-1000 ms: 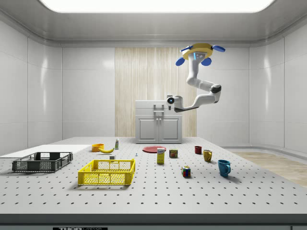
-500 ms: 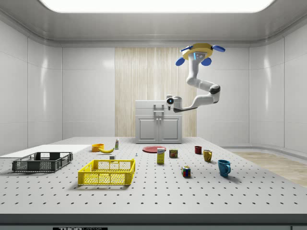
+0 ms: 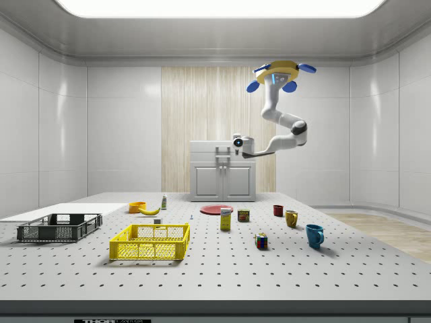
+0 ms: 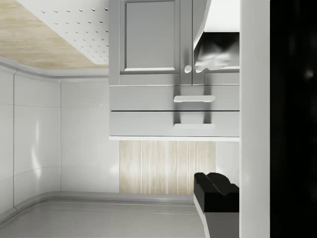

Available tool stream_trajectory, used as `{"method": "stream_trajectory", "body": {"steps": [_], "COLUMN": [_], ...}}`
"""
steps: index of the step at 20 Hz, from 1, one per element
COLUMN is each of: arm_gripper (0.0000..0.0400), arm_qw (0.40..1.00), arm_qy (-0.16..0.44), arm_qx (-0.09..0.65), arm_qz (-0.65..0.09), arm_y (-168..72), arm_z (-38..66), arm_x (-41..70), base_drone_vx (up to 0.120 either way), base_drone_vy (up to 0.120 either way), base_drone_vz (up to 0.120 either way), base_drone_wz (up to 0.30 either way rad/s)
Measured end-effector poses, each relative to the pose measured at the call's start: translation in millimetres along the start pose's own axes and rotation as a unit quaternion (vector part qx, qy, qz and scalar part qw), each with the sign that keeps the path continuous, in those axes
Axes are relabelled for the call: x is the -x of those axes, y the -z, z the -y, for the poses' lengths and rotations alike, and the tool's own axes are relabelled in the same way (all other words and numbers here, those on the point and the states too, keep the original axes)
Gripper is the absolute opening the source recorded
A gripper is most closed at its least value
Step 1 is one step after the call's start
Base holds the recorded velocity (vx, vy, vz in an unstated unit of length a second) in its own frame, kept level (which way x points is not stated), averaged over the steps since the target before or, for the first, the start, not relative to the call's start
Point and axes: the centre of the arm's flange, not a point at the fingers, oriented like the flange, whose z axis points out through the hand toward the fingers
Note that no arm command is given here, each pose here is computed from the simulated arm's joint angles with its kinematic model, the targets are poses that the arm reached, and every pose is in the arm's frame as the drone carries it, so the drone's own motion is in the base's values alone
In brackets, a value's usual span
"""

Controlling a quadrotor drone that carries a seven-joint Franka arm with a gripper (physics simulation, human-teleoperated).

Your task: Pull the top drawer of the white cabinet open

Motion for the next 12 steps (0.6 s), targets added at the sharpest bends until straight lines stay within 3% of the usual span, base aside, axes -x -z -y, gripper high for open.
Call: {"method": "stream_trajectory", "body": {"steps": [12], "arm_gripper": [0.0305], "arm_qw": [1.0], "arm_qy": [0.0], "arm_qx": [0.0], "arm_qz": [0.0], "arm_y": [-67.3], "arm_z": [1.9], "arm_x": [-1.7], "base_drone_vx": [0.0], "base_drone_vy": [0.0], "base_drone_vz": [0.0], "base_drone_wz": [0.0]}}
